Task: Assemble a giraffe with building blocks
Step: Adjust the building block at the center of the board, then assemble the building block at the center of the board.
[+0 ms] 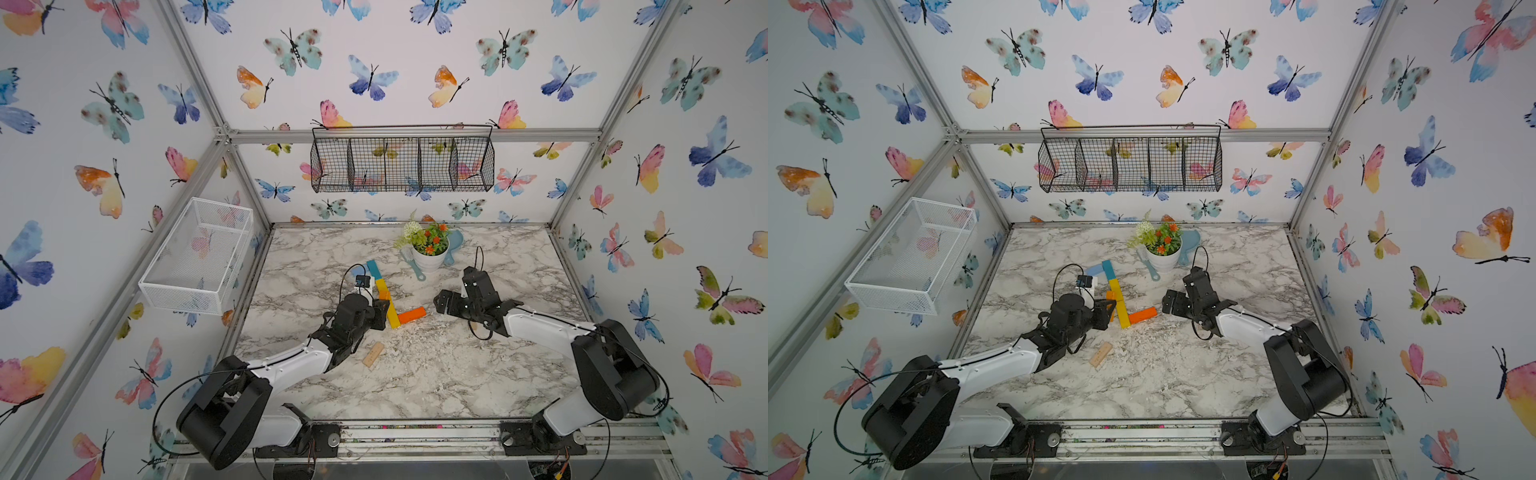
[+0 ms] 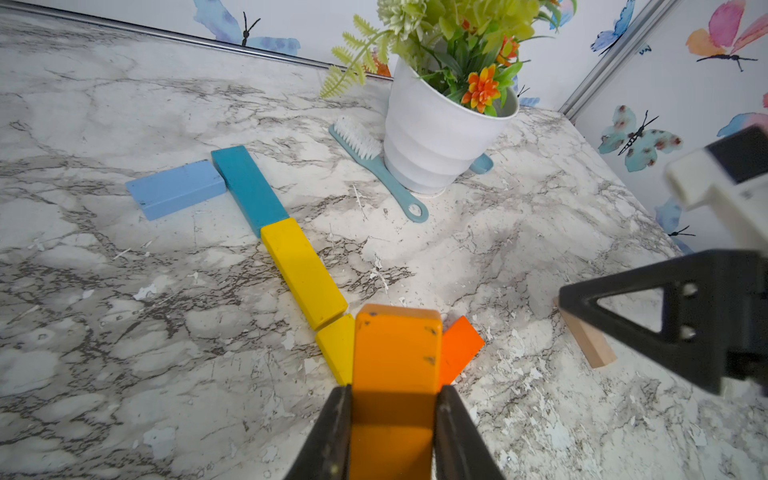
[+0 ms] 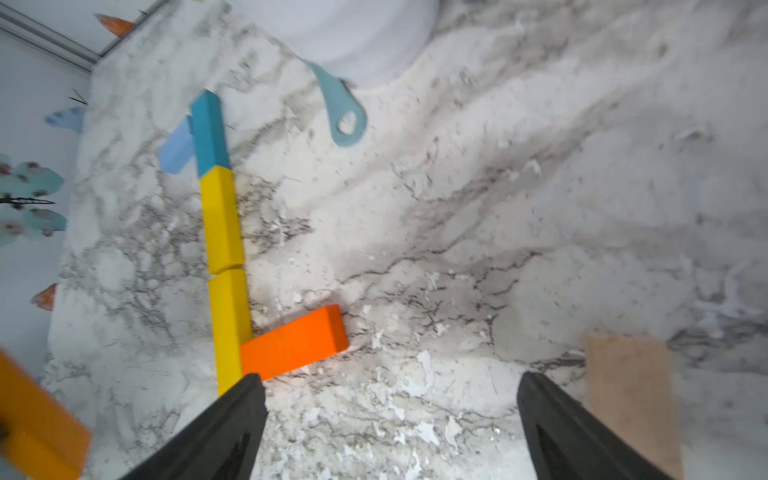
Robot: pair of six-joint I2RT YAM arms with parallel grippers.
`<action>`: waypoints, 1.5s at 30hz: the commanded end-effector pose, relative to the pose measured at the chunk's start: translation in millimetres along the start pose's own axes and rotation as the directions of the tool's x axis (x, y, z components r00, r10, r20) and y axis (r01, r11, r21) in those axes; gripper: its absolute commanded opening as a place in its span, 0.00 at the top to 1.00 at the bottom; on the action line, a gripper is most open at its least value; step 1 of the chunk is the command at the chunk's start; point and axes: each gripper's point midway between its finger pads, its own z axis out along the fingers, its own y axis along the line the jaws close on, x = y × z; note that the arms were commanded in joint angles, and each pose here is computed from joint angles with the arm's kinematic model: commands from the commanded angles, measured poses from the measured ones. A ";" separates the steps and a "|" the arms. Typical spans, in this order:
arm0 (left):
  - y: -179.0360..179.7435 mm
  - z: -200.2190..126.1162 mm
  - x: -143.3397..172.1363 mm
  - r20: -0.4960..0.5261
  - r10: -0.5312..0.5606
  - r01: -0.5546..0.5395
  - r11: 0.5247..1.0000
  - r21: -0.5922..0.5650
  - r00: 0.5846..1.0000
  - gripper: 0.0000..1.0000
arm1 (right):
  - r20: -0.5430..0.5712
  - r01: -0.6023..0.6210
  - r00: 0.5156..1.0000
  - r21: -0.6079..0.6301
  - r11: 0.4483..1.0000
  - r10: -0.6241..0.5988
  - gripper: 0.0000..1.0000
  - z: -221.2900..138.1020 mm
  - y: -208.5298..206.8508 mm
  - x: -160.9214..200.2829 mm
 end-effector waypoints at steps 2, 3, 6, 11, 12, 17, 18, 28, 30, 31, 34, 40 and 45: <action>-4.7 -4.1 -10.3 0.041 0.051 -0.051 0.999 0.007 0.998 0.80 | 0.137 0.122 0.982 0.088 0.989 -0.133 0.00 -27.5 -8.1 -29.4; -4.9 -5.2 -12.7 0.049 0.056 -0.056 0.998 0.006 0.997 0.80 | 0.151 0.138 0.976 0.121 0.983 -0.155 0.00 -30.6 -14.1 -31.1; -5.5 -7.8 -19.2 0.070 0.081 -0.081 0.997 0.000 0.994 0.80 | 0.172 0.185 0.961 0.190 0.964 -0.218 0.00 -39.3 -26.8 -32.6; -12.4 -7.0 -28.8 0.078 0.167 -0.168 0.986 0.011 0.983 0.79 | 0.231 0.221 0.930 0.268 0.938 -0.285 0.00 -49.2 -46.3 -33.2; -12.6 -6.0 -30.6 0.069 0.169 -0.170 0.985 0.004 0.983 0.78 | 0.241 0.222 0.926 0.275 0.935 -0.291 0.00 -49.8 -49.5 -32.8; -20.1 4.8 -43.8 -0.010 0.177 -0.177 0.984 -0.012 0.984 0.78 | 0.312 0.153 0.925 0.217 0.964 -0.217 0.00 -51.9 -66.6 -36.8; -22.4 6.6 -47.2 -0.012 0.179 -0.179 0.984 -0.009 0.984 0.78 | 0.316 0.139 0.928 0.202 0.970 -0.199 0.00 -50.5 -69.8 -36.7; -67.2 45.5 -39.1 -0.161 0.245 -0.217 0.961 0.173 0.956 0.78 | 0.348 0.040 0.935 0.067 0.997 -0.061 0.00 -41.3 -92.5 -27.7; -72.3 54.2 -40.5 -0.174 0.279 -0.248 0.952 0.180 0.944 0.78 | 0.360 0.023 0.932 0.058 0.998 -0.042 0.00 -44.9 -95.1 -21.8; -75.1 58.9 -41.9 -0.181 0.299 -0.267 0.947 0.180 0.937 0.79 | 0.376 0.017 0.926 0.043 0.999 -0.032 0.00 -48.7 -93.8 -21.8; -84.2 73.2 -44.0 -0.204 0.360 -0.320 0.925 0.204 0.910 0.80 | 0.419 -0.003 0.908 0.053 0.999 -0.020 0.00 -61.0 -95.7 -26.5; -110.9 97.7 -39.5 -0.238 0.532 -0.471 0.840 0.268 0.813 0.80 | 0.488 -0.063 0.873 0.098 0.993 0.007 0.00 -73.0 -109.2 -31.3; -119.0 115.4 -11.3 -0.299 0.617 -0.534 0.784 0.318 0.728 0.82 | 0.475 -0.066 0.880 0.100 0.993 0.011 0.00 -68.7 -108.6 -32.8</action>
